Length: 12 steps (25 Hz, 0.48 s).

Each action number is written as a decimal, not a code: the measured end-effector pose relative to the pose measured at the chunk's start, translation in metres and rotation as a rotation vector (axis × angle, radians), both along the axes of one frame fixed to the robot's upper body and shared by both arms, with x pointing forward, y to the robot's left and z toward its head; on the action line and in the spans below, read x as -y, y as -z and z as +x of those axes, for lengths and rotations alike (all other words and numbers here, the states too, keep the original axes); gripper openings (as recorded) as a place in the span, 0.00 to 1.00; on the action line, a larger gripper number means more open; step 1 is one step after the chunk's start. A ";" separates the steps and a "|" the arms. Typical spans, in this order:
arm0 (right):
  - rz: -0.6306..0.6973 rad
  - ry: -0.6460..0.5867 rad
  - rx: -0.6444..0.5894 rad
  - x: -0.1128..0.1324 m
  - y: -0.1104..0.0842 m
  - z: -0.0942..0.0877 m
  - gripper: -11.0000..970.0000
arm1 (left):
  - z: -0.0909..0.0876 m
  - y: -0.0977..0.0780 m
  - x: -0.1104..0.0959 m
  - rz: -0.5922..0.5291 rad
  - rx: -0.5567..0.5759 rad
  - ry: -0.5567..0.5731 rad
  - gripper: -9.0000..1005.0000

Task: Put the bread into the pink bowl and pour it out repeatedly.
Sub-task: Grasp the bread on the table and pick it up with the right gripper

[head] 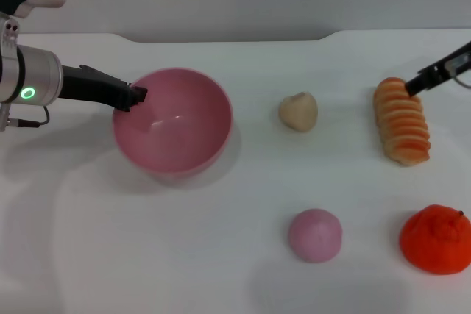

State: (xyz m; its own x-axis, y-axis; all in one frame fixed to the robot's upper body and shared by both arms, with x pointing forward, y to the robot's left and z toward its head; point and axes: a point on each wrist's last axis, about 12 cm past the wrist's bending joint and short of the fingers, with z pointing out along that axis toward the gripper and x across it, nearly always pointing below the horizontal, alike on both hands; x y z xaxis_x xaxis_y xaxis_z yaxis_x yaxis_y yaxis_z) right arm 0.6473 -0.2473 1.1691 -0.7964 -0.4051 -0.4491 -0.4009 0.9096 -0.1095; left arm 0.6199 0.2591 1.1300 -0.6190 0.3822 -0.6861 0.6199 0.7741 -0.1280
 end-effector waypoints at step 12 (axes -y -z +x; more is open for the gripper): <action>0.113 0.073 -0.058 -0.007 0.042 -0.012 0.52 | 0.001 0.000 0.003 0.016 0.020 0.029 0.06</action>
State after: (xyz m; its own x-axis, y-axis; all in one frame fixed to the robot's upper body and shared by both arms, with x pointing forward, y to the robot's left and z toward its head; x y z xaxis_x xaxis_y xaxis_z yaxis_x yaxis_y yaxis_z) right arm 0.6355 -0.2400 1.1275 -0.8476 -0.2944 -0.4414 -0.3358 0.9418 0.0166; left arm 0.6205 0.2565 1.1301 -0.5938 0.4104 -0.6920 0.6443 0.7578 -0.1034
